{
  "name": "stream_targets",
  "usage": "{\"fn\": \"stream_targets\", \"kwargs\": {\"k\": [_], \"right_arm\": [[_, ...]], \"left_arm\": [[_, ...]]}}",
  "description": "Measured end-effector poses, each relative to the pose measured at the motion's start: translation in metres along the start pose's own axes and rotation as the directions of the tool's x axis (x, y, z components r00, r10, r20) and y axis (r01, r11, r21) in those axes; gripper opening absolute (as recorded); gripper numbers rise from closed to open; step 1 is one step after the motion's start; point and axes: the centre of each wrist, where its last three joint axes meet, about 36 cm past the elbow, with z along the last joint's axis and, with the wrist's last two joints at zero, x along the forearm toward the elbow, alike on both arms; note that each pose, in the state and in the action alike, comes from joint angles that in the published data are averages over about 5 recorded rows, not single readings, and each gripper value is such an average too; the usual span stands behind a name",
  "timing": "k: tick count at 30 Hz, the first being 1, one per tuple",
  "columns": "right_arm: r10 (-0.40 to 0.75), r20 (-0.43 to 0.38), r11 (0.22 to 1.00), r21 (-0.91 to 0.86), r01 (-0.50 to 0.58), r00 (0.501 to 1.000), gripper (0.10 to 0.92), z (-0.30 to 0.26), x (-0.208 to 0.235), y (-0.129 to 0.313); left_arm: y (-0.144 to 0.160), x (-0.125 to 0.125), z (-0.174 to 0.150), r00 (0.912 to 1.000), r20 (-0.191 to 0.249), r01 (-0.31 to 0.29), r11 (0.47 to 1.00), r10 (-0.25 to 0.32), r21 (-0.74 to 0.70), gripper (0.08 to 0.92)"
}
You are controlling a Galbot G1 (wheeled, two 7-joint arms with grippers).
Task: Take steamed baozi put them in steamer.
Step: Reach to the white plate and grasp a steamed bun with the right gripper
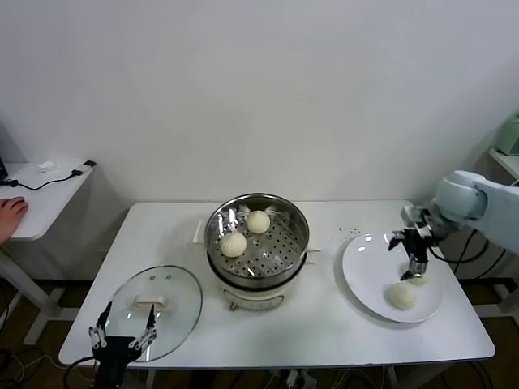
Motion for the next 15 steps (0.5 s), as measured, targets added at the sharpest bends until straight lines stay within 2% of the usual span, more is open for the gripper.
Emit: {"fn": "stream_targets", "kwargs": {"k": [7, 15], "right_arm": [[-0.02, -0.039, 1.0, -0.021, 0.019, 0.999, 0.823, 0.021, -0.042, 0.014], [-0.023, -0.047, 0.999, -0.026, 0.021, 0.999, 0.823, 0.021, -0.075, 0.012]], "left_arm": [[-0.003, 0.0, 0.001, 0.9999, -0.01, 0.0, 1.0, 0.0, -0.007, 0.823], [-0.002, 0.001, 0.004, 0.9998, -0.021, 0.003, 1.0, -0.003, -0.018, 0.823]]}}
